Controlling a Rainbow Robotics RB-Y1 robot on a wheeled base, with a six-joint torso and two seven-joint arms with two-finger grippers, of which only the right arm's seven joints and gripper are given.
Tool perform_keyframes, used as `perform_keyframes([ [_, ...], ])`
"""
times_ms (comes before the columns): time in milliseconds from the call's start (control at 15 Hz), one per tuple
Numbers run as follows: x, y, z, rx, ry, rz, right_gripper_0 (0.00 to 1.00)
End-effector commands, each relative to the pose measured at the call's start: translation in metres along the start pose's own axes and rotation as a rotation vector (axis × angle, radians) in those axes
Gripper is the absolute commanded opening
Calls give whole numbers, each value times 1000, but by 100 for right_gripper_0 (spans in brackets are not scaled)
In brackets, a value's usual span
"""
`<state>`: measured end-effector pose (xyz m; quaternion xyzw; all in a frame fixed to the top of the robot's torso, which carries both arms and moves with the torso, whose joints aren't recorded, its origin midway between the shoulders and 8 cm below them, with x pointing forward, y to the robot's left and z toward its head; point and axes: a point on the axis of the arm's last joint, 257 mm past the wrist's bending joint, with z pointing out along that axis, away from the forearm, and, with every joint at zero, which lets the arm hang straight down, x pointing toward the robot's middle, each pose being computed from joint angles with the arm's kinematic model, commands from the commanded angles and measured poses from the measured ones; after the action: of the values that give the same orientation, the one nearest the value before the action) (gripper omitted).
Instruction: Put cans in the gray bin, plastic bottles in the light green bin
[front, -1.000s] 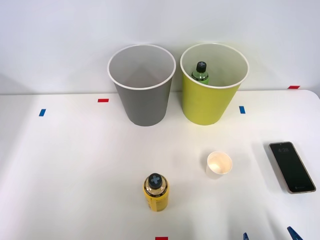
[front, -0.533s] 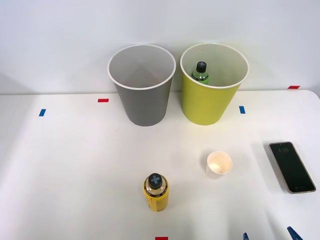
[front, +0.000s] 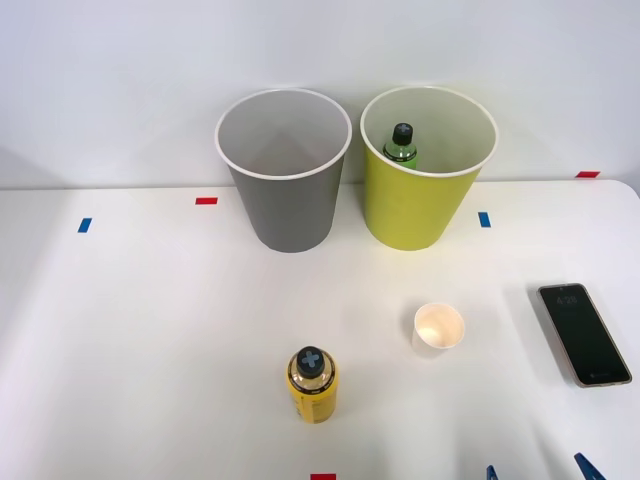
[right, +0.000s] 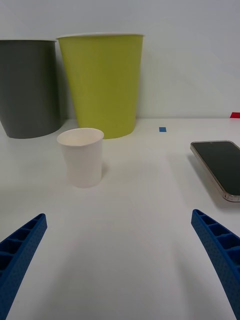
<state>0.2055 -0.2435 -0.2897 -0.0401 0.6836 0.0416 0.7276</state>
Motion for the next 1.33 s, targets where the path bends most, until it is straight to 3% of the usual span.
perform_keyframes([
  [67, 0, 0, 0, 0, 0, 0, 100],
  [1333, 0, 0, 0, 0, 0, 0, 100],
])
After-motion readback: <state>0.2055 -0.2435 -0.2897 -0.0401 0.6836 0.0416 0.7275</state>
